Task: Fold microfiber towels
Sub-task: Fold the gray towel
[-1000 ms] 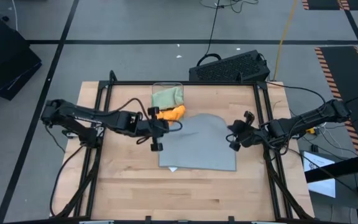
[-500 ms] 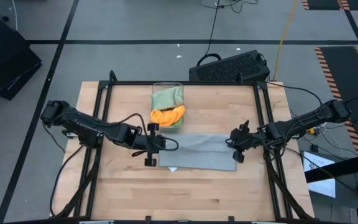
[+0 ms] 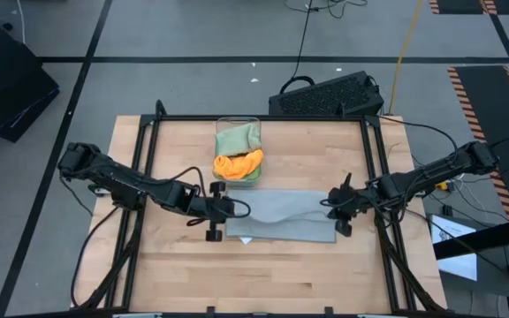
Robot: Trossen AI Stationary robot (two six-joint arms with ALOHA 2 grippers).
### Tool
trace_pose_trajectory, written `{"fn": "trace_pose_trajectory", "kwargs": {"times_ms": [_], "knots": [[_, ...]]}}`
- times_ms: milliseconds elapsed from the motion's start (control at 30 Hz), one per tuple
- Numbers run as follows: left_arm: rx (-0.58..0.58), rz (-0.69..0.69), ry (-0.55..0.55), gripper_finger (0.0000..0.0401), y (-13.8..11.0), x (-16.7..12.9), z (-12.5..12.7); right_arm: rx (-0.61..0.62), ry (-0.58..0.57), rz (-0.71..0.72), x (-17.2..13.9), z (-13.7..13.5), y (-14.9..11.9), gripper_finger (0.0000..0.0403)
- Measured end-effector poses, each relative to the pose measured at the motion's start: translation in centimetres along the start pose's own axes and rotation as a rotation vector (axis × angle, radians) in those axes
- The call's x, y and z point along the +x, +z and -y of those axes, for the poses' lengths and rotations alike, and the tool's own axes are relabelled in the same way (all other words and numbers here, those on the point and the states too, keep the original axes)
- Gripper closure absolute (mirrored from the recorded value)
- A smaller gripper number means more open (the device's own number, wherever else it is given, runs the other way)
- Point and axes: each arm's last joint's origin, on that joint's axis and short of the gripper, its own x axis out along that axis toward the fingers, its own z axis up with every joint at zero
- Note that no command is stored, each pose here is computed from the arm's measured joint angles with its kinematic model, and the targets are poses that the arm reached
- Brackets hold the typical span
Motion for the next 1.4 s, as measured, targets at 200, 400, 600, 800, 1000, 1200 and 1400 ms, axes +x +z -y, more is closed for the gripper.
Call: {"fn": "trace_pose_trajectory", "kwargs": {"times_ms": [200, 400, 600, 800, 1000, 1200, 1400], "knots": [[-0.030, -0.007, -0.020, 0.0389, -0.5, 0.3, 0.2, 0.018, 0.050, -0.031, 0.0, -0.4, -0.3, 0.0403], [-0.043, -0.005, -0.046, 0.0386, -1.0, 0.6, 0.3, 0.050, 0.070, -0.054, 1.3, 0.3, -1.6, 0.0401], [-0.088, -0.018, -0.055, 0.0394, -1.5, 0.8, 0.4, 0.093, 0.149, -0.062, 2.7, 1.0, -2.9, 0.0400], [-0.100, 0.037, -0.079, 0.0382, -1.0, 0.7, 1.0, 0.093, 0.198, -0.080, 3.0, 1.1, -3.2, 0.0400], [-0.091, 0.050, -0.096, 0.0396, -1.0, 0.5, 1.8, 0.104, 0.243, -0.123, 2.9, 0.9, -3.4, 0.0399], [-0.092, 0.048, -0.094, 0.0384, -1.1, 0.5, 2.1, 0.093, 0.304, -0.126, 2.8, 0.1, -3.5, 0.0399], [-0.103, 0.031, -0.083, 0.0393, -1.2, 0.5, 1.8, 0.076, 0.266, -0.096, 2.8, 0.0, -3.6, 0.0397]]}}
